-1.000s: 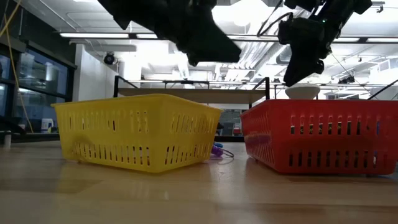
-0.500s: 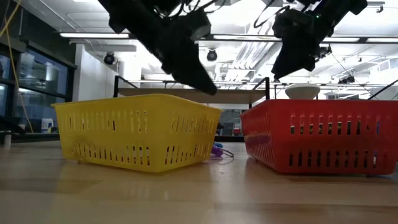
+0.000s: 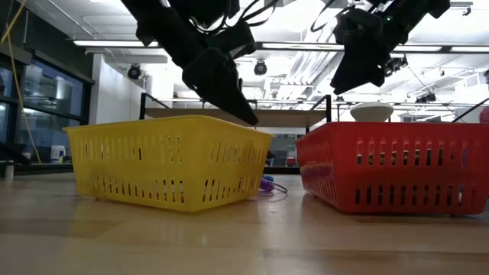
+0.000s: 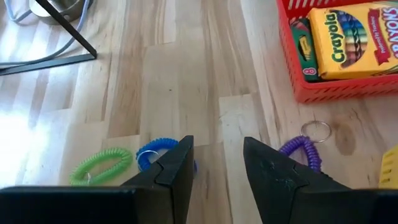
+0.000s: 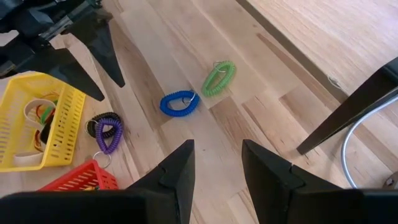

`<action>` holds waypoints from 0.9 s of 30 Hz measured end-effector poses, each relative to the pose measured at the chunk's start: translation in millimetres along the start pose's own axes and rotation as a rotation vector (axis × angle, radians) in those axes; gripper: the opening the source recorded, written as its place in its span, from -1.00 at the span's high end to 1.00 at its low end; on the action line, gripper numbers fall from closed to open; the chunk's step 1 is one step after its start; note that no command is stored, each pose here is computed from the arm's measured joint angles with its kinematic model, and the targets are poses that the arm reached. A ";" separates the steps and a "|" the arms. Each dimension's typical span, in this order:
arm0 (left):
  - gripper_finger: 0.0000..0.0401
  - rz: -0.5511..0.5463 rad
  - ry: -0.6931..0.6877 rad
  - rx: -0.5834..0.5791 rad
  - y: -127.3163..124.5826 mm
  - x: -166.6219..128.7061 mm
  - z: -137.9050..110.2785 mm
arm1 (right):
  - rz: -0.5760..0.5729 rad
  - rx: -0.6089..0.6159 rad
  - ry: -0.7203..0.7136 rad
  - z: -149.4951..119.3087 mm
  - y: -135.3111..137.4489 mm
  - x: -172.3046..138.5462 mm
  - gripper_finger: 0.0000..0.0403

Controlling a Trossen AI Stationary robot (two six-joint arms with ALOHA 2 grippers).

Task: Pick & Place Office Desk Supplies
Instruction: Put the blue spring keychain into the blue bin

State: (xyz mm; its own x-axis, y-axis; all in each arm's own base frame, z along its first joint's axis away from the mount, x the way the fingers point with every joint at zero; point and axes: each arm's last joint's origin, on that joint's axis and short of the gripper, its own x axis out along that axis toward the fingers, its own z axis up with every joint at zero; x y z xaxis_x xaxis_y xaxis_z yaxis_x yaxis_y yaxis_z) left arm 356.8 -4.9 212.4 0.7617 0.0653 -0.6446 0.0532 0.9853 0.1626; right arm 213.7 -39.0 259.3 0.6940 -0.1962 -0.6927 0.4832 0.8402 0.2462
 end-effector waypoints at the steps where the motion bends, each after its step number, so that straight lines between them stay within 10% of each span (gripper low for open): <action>1: 0.34 -0.001 0.000 0.006 1.3 0.1 -0.2 | 0.000 0.000 0.000 0.0 0.0 0.0 0.40; 11: 0.34 -0.187 0.016 0.114 16.8 0.7 -8.6 | 0.000 0.000 0.000 0.0 0.0 0.0 0.40; 27: 0.34 -0.158 0.070 0.104 36.6 5.3 -19.1 | 0.000 0.000 0.000 -0.1 0.0 0.1 0.40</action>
State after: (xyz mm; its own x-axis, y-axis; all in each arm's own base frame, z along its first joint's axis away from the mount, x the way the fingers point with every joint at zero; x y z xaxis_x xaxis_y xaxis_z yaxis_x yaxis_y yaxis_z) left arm 350.4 34.5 200.7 0.6924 -0.0743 -0.7177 0.2378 0.9626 0.1297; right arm 213.7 -39.0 259.2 0.6937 -0.1961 -0.6931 0.4833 0.8402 0.2461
